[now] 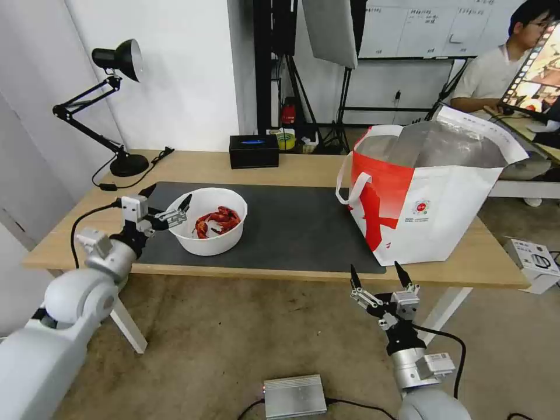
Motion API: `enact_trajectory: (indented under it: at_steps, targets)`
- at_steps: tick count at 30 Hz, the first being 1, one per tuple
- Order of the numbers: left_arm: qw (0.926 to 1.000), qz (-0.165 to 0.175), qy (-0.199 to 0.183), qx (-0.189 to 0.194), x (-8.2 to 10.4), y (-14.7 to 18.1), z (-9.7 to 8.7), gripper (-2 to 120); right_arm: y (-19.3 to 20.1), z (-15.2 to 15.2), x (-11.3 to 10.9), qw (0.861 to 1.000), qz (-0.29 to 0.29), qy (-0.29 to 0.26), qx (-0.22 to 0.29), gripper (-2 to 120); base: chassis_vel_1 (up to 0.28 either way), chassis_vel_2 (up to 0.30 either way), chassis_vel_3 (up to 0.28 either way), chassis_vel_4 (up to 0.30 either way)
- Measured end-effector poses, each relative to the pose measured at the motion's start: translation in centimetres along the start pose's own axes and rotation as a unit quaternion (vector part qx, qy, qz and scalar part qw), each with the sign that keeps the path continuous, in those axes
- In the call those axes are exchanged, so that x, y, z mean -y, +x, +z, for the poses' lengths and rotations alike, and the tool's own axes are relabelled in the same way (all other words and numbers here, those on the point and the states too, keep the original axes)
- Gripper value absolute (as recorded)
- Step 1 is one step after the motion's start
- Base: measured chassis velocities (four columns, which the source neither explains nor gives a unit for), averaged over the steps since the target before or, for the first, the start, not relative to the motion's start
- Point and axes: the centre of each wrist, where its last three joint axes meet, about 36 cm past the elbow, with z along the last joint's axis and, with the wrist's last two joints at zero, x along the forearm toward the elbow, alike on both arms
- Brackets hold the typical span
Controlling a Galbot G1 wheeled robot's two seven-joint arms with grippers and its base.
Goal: Pick up the trash from the table and place it into the takeout bag.
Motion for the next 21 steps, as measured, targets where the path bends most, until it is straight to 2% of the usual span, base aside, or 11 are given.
enact_trajectory:
  at_steps: [2, 6, 8, 11, 13, 16, 21]
  targets:
    - [0.9994, 0.009, 0.013, -0.031, -0.6, -1.0, -0.3, 100, 0.0, 0.0, 0.0, 1.0, 0.0, 0.0, 0.0, 100, 0.0, 0.0, 0.0, 0.0]
    - [0.9977, 0.009, 0.033, -0.059, -1.1, -2.2, -0.9, 100, 0.0, 0.0, 0.0, 1.0, 0.0, 0.0, 0.0, 100, 0.0, 0.0, 0.0, 0.0]
    - [0.995, 0.001, 0.057, -0.082, -1.5, -3.4, -1.8, 100, 0.0, 0.0, 0.0, 1.0, 0.0, 0.0, 0.0, 100, 0.0, 0.0, 0.0, 0.0]
    - [0.9934, -0.004, 0.066, -0.093, -1.9, -4.0, -2.5, 100, 0.0, 0.0, 0.0, 1.0, 0.0, 0.0, 0.0, 100, 0.0, 0.0, 0.0, 0.0]
    - [0.9892, -0.018, 0.088, -0.116, -2.4, -4.8, -3.6, 100, 0.0, 0.0, 0.0, 1.0, 0.0, 0.0, 0.0, 100, 0.0, 0.0, 0.0, 0.0]
    - [0.9855, -0.033, 0.097, -0.135, -2.9, -5.4, -4.2, 100, 0.0, 0.0, 0.0, 1.0, 0.0, 0.0, 0.0, 100, 0.0, 0.0, 0.0, 0.0]
    - [0.9803, -0.037, 0.098, -0.168, -3.6, -5.9, -4.6, 100, 0.0, 0.0, 0.0, 1.0, 0.0, 0.0, 0.0, 100, 0.0, 0.0, 0.0, 0.0]
